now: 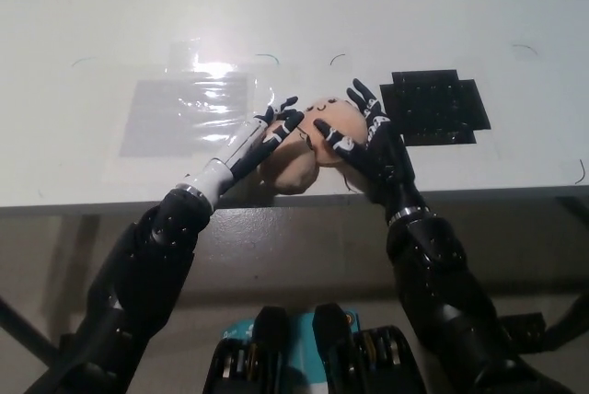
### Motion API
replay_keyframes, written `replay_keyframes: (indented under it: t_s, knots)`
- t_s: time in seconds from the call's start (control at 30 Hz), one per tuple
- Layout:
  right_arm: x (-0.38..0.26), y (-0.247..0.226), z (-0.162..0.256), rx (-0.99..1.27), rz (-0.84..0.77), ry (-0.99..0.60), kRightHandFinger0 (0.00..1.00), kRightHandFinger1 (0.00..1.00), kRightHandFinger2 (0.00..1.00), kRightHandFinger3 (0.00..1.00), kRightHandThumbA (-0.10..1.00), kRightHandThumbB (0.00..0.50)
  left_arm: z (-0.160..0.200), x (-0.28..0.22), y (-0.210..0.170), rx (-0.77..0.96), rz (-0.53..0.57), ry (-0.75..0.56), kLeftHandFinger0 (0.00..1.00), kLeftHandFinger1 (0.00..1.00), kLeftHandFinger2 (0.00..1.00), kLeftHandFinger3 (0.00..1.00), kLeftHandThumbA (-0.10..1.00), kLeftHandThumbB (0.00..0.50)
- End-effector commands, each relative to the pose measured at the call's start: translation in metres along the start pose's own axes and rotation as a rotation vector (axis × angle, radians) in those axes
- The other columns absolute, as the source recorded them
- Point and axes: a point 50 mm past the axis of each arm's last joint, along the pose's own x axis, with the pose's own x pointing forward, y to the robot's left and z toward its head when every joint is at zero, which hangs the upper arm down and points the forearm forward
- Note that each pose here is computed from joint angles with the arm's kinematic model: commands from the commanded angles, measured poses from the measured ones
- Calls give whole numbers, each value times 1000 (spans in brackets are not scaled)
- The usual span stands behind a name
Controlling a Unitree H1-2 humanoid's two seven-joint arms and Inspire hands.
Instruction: Use both hands to push two dumpling toys together to the middle
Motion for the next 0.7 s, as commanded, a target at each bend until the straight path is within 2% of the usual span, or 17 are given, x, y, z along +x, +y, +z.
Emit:
replay_keyframes:
  t_s: [0.0, 0.07, 0.13, 0.2, 0.27, 0.37, 0.43, 0.47, 0.57, 0.6, 0.67]
  knots:
    - [-8, 0, -7, -20, 31, 29, 1000, 1000, 1000, 1000, 1000, 295, 10, 7, 12, 36, 17, -30, 1000, 1000, 1000, 1000, 1000, 412]
    - [-10, -5, -3, -35, 23, 19, 1000, 1000, 1000, 1000, 1000, 294, 8, 5, 18, 35, 22, -27, 1000, 1000, 1000, 1000, 1000, 411]
    - [-12, -12, 2, -48, 17, -7, 1000, 1000, 1000, 1000, 1000, 258, 7, 4, 27, 34, 35, -25, 1000, 1000, 1000, 1000, 1000, 414]
    - [-12, -16, 6, -63, 10, -24, 1000, 1000, 1000, 1000, 1000, 253, 7, 1, 36, 33, 49, -27, 1000, 1000, 1000, 1000, 1000, 419]
    - [-13, -22, 18, -75, -6, -57, 1000, 1000, 1000, 1000, 1000, 311, 7, -5, 53, 32, 71, -31, 1000, 1000, 1000, 1000, 1000, 398]
    - [-15, -32, 28, -91, -11, -76, 1000, 1000, 1000, 1000, 1000, 326, 13, -9, 70, 54, 108, -73, 1000, 1000, 1000, 1000, 1000, 354]
    - [-19, -41, 36, -108, -8, -98, 1000, 1000, 1000, 1000, 1000, 255, 18, -13, 83, 41, 129, -86, 1000, 1000, 1000, 1000, 1000, 341]
    - [-21, -47, 39, -129, -3, -105, 1000, 1000, 1000, 1000, 1000, 252, 20, -16, 90, 25, 131, -84, 1000, 1000, 1000, 1000, 1000, 319]
    - [-26, -55, 42, -143, 0, -106, 1000, 1000, 1000, 1000, 1000, 265, 20, -24, 102, 21, 148, -73, 1000, 1000, 1000, 1000, 1000, 356]
    - [-28, -56, 42, -144, -3, -106, 1000, 1000, 1000, 1000, 1000, 248, 22, -27, 105, 41, 154, -96, 1000, 1000, 1000, 1000, 1000, 349]
    - [-33, -59, 42, -147, -1, -110, 1000, 1000, 1000, 1000, 1000, 264, 23, -34, 113, 32, 159, -113, 1000, 1000, 1000, 1000, 1000, 350]
